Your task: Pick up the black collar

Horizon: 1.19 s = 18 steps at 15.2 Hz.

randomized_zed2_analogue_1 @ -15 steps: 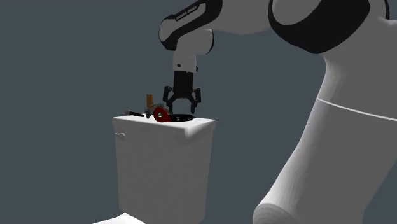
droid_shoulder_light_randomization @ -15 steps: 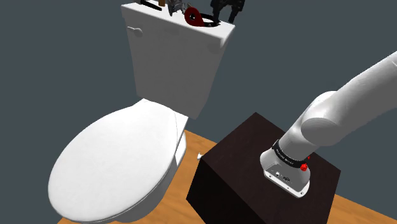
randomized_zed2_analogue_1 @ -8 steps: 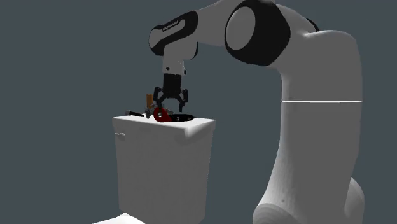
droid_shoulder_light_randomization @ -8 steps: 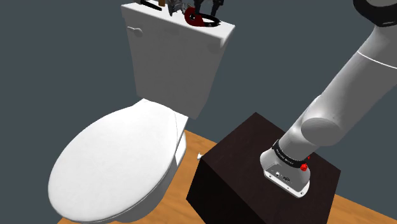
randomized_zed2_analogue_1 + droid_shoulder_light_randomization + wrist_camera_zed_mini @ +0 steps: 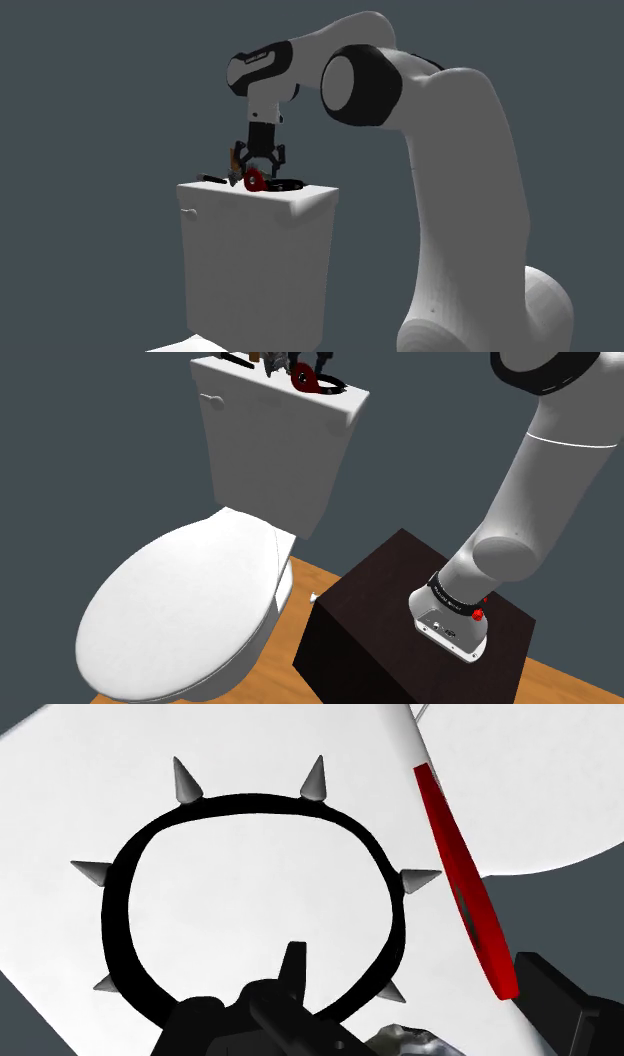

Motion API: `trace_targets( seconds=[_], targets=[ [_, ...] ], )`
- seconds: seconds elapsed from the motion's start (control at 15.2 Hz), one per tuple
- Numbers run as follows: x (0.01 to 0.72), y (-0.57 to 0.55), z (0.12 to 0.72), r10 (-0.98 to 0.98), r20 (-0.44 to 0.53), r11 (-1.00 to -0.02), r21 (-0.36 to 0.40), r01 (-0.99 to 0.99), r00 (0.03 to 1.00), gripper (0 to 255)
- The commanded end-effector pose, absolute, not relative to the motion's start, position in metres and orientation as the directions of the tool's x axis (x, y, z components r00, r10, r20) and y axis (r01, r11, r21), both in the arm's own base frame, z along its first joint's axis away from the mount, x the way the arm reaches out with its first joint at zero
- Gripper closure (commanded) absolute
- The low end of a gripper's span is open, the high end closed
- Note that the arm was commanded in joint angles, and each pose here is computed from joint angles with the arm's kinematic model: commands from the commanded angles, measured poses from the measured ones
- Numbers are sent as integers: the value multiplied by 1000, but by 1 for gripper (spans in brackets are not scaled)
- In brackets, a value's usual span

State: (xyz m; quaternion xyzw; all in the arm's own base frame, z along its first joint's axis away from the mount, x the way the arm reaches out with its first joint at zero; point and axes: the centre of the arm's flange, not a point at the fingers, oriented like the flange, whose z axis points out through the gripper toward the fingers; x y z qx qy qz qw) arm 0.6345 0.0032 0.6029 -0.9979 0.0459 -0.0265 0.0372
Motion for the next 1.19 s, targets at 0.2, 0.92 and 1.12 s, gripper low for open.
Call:
trace_targets(
  seconds=[0.2,0.92,1.12],
  targets=[
    [634,3,579,-93,50,-993,-77,-89,994,0],
    [634,3,579,-93,50,-993,-77,-89,994,255],
    [634,3,595,-93,50,-993,-77,-89,994,255]
  ],
)
